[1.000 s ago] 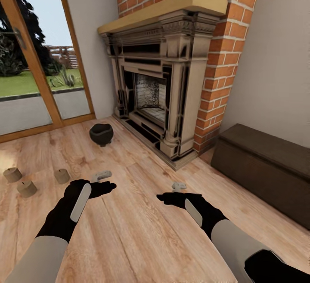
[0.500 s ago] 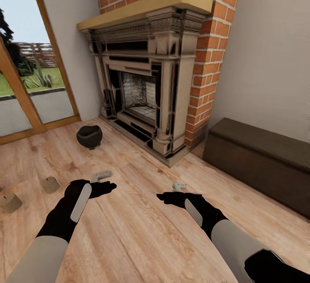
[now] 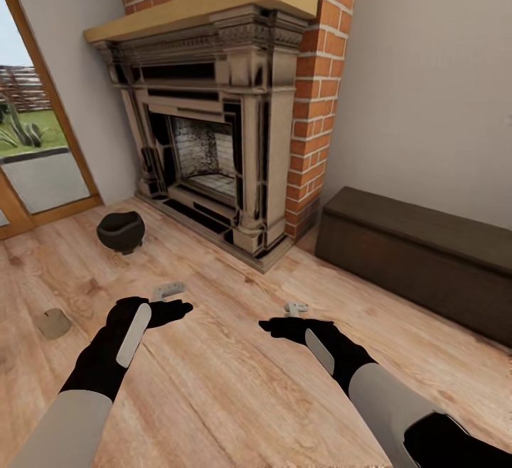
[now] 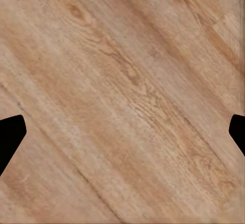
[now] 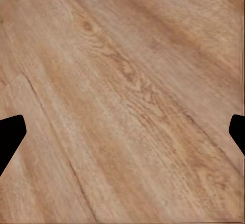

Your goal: Place each of the two pumpkins and all three candles from the living room inside a cabinet in the living room (use any cabinet), then make sure every cabinet is closed, and position the cauldron so it is next to a table in the living room.

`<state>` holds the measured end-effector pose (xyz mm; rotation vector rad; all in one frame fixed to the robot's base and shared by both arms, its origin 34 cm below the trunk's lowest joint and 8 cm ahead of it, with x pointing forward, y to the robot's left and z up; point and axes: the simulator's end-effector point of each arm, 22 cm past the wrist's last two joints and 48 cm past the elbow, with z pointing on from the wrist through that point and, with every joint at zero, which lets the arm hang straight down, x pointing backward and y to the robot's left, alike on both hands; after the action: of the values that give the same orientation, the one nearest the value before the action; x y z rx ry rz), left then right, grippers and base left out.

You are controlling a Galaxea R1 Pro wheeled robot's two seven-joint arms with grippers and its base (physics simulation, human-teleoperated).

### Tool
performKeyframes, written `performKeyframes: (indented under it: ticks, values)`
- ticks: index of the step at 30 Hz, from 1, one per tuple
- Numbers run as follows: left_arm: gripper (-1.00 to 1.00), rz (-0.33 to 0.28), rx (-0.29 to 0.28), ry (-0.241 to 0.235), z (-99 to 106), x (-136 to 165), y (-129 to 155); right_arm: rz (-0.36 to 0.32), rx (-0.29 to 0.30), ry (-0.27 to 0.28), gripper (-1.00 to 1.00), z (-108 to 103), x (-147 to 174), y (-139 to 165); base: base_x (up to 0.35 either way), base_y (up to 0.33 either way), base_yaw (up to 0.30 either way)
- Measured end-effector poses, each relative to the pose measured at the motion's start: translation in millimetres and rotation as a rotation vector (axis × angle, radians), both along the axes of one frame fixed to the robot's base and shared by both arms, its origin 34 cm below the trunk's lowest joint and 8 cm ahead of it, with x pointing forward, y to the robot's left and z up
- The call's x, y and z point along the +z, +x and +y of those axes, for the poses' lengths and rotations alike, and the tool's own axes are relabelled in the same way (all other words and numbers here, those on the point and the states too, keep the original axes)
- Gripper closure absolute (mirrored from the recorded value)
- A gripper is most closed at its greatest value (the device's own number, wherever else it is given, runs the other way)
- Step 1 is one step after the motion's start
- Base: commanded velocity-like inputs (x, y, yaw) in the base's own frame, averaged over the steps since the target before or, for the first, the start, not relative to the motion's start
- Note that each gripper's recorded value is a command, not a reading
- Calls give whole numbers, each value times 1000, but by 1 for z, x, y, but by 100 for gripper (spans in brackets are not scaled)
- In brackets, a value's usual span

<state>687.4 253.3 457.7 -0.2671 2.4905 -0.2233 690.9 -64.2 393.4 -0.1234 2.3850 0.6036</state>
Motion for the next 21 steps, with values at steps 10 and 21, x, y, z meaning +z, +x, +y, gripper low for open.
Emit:
performKeyframes:
  ticks: [10, 21]
  values:
    - [-100, 8, -2, 0, -1, -5, -1, 9, 0, 0, -100, 0, -5, -1, 0, 5, -248]
    - [-100, 18, -9, 4, -4, -11, -2, 16, -1, 1, -100, 0, -10, -2, 0, 0, -248]
